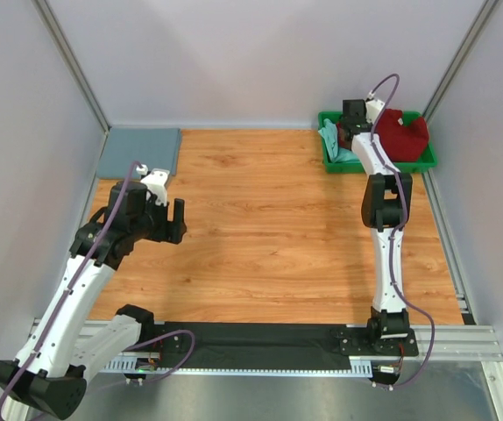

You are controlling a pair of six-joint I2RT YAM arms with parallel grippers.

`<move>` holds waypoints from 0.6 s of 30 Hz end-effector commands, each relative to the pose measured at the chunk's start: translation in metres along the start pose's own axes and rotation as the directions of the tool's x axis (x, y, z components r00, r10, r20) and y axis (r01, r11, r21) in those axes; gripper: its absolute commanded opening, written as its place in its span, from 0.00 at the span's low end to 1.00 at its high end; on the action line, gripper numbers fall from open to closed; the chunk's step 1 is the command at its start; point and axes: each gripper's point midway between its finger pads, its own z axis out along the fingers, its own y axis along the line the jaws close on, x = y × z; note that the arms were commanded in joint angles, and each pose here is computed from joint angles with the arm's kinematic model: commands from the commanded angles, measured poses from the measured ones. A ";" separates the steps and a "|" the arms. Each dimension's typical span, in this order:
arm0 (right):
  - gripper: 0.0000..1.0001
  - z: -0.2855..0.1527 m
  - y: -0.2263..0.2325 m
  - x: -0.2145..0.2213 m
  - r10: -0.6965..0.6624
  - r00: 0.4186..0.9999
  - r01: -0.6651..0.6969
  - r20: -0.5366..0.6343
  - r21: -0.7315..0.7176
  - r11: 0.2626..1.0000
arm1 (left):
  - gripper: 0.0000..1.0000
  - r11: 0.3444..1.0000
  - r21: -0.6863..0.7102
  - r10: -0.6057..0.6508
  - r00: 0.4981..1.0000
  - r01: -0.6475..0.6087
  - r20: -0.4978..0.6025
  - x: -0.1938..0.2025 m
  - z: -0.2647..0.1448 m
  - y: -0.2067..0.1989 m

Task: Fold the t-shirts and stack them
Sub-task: Grab the tshirt from the pile

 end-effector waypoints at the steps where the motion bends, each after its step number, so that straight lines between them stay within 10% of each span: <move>1: 0.33 0.012 -0.001 -0.031 0.064 0.993 -0.066 0.099 0.008 0.998 | 0.86 1.000 -0.017 0.010 1.000 -0.010 0.019 -0.007 -0.003 0.005; 9: 0.44 0.030 0.004 -0.019 0.077 0.996 -0.075 0.048 -0.052 0.996 | 0.90 0.999 -0.013 -0.039 0.999 0.039 0.009 -0.004 -0.001 0.006; 13: 0.02 0.036 0.004 -0.018 0.090 0.995 -0.087 0.039 -0.073 0.994 | 0.91 0.998 0.001 -0.065 0.998 0.065 -0.004 -0.003 -0.001 0.003; 18: 0.00 0.021 -0.004 -0.081 0.178 0.978 -0.166 0.106 -0.113 0.980 | 0.92 0.993 0.006 -0.117 0.993 0.117 -0.011 -0.003 -0.007 0.000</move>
